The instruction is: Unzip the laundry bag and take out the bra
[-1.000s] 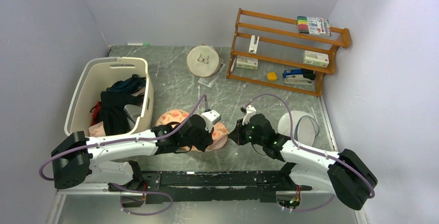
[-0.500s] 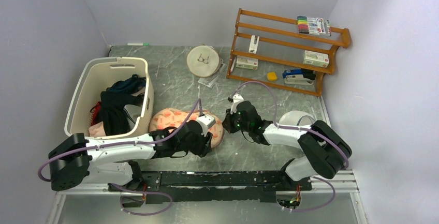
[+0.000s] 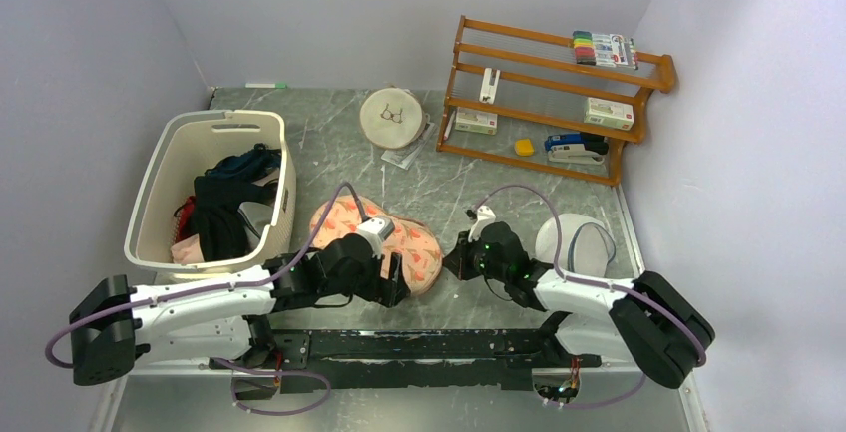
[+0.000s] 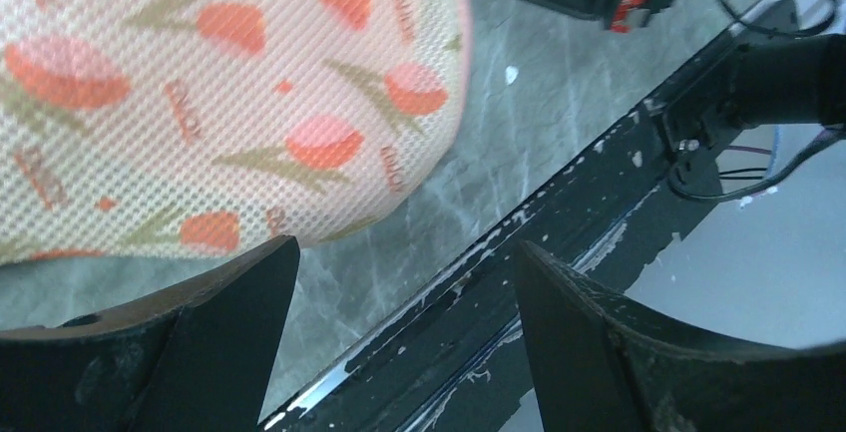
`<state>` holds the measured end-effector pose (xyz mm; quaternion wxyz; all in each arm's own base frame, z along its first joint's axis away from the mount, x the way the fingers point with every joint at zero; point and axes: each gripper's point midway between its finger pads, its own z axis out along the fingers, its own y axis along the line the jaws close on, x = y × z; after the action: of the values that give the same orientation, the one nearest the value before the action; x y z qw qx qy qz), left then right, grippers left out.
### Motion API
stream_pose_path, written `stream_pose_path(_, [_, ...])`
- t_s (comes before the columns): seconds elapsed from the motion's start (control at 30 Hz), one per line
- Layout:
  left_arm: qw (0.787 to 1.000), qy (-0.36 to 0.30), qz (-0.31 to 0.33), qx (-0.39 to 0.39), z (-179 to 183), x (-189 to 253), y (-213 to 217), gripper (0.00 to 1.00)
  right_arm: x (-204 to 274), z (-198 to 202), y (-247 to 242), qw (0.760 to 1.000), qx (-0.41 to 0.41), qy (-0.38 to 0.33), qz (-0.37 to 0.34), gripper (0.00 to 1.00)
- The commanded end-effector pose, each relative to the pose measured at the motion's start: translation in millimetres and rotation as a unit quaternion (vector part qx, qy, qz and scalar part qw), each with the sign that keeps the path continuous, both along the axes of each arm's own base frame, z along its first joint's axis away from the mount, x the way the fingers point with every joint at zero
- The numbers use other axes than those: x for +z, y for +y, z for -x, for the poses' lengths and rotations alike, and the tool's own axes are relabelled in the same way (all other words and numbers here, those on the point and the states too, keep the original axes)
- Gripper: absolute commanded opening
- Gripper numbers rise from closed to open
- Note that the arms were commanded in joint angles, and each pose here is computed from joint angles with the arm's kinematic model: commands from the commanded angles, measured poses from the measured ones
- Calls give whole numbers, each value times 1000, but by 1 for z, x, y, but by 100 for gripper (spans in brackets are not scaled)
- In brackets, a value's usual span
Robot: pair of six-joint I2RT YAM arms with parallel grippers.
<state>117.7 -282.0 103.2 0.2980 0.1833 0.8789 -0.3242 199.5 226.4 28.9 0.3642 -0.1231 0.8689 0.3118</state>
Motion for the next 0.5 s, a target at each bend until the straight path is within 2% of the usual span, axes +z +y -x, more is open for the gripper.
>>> stream_pose_path(0.0, [997, 51, -20, 47, 6, -25, 12, 91, 5, 9, 1, 999, -4, 11, -32, 0])
stream_pose_path(0.17, [995, 43, -38, 80, -22, -37, 20, 96, 7, 19, 4, 999, 20, 12, -48, 0])
stream_pose_path(0.3, [995, 43, -26, 86, -55, -41, 23, 94, 3, 24, 5, 998, 27, 16, -52, 0])
stream_pose_path(0.47, [996, -8, -43, 78, -100, -28, 21, 94, 9, 31, 17, 996, 39, 18, -75, 0])
